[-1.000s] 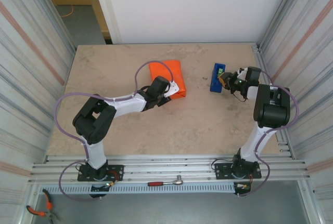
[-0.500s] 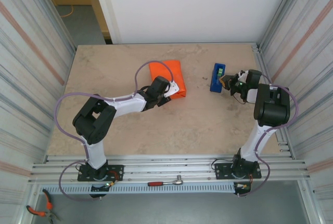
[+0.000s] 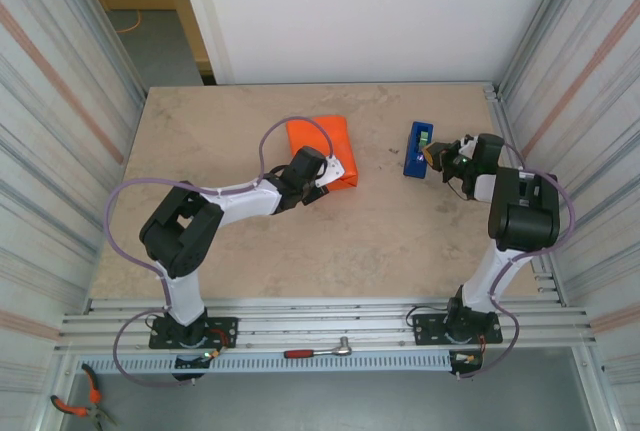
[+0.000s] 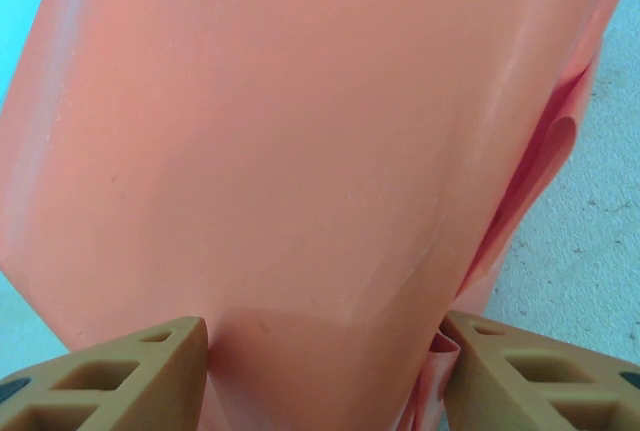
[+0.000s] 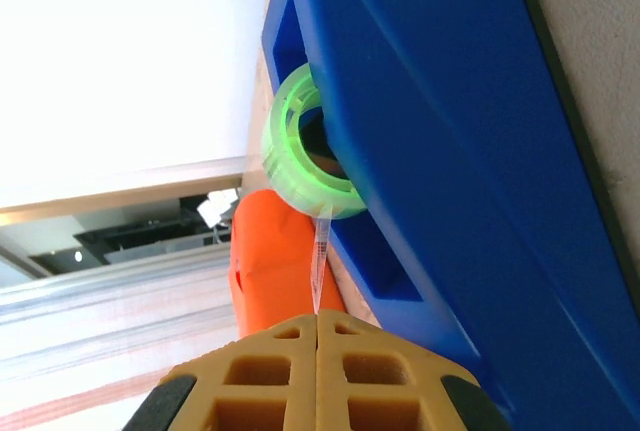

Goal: Wrap the gift box in paper

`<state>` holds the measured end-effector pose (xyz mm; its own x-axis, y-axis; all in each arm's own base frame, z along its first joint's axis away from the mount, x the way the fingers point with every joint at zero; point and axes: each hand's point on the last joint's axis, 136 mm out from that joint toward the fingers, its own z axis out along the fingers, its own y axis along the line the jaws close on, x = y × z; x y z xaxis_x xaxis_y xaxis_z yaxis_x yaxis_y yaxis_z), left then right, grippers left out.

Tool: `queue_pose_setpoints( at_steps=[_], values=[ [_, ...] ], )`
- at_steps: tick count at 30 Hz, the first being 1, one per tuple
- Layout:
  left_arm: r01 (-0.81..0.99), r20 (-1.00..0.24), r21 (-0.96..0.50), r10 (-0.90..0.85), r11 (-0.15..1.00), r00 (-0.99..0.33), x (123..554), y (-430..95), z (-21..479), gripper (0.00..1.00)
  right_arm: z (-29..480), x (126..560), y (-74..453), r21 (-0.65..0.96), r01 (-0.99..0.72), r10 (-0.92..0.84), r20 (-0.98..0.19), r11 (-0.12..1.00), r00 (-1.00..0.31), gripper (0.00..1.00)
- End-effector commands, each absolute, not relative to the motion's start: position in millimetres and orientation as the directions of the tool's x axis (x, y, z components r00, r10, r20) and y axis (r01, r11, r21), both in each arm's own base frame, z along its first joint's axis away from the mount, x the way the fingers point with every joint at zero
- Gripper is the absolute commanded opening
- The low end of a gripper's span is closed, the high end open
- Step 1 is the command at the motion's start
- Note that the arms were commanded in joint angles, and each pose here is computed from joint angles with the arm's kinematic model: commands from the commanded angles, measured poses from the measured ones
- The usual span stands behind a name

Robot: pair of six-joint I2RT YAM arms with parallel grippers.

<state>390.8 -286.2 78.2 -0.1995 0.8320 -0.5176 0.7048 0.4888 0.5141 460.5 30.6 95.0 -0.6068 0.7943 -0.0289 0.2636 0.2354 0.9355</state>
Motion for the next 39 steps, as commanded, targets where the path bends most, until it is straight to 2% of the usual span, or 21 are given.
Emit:
queue_pose_setpoints(
  at_steps=[1, 19, 39],
  values=[
    [0.763, -0.469, 0.448, 0.849, 0.466, -0.243, 374, -282, 50, 0.61, 124, 448, 53, 0.954, 0.209, 0.752, -0.025, 0.215, -0.659, 0.00],
    [0.762, -0.469, 0.449, 0.849, 0.466, -0.242, 374, -282, 51, 0.61, 111, 405, 63, 0.936, 0.270, 0.770, -0.003, 0.227, -0.638, 0.00],
    [0.762, -0.468, 0.450, 0.850, 0.466, -0.243, 375, -282, 51, 0.61, 61, 379, 56, 0.892, 0.389, 0.804, 0.052, 0.229, -0.593, 0.00]
  ],
)
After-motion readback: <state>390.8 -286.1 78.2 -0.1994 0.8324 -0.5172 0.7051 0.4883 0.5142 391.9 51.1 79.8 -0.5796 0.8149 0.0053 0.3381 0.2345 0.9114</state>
